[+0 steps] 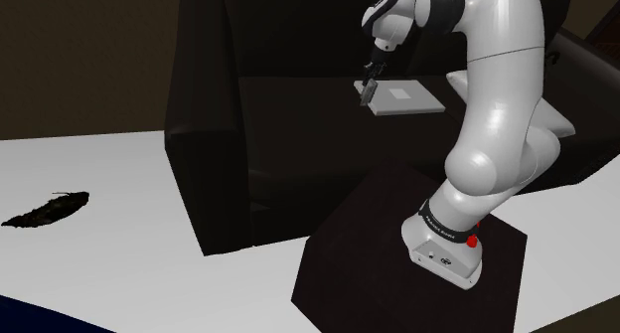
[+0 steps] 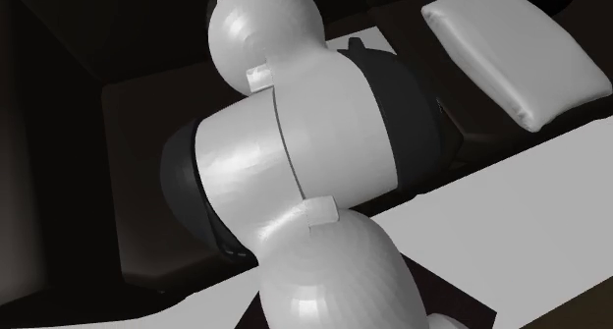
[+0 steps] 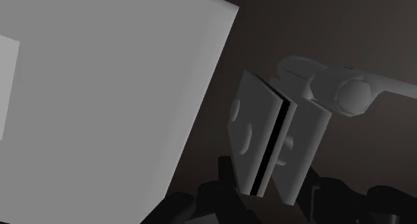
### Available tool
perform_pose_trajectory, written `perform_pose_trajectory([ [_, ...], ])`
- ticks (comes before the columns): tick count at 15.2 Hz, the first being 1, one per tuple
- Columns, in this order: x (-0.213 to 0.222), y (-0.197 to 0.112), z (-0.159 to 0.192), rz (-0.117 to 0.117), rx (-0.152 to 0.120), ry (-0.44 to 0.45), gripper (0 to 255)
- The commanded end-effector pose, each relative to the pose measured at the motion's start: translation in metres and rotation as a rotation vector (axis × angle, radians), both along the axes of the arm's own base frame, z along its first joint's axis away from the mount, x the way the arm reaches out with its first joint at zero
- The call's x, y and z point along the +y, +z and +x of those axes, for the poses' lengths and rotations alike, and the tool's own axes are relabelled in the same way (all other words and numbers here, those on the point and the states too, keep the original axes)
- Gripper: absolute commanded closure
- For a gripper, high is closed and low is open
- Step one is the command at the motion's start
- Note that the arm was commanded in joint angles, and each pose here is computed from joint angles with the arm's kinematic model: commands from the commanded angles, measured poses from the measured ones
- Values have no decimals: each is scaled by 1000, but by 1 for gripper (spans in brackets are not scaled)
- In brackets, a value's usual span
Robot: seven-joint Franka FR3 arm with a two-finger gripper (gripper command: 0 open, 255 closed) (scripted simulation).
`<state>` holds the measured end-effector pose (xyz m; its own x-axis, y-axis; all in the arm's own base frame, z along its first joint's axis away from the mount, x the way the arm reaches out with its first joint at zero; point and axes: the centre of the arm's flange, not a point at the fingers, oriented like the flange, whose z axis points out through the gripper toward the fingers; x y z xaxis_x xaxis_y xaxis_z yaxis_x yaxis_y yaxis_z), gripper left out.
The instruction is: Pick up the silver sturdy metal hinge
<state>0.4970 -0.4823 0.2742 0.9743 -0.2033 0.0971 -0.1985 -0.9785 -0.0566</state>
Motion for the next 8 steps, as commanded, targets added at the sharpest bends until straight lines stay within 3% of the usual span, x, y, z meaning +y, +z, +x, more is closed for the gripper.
perform_pose_trajectory([
  [1, 0, 10, 0, 0, 0, 0, 255],
  [8, 0, 37, 0, 0, 0, 0, 255],
])
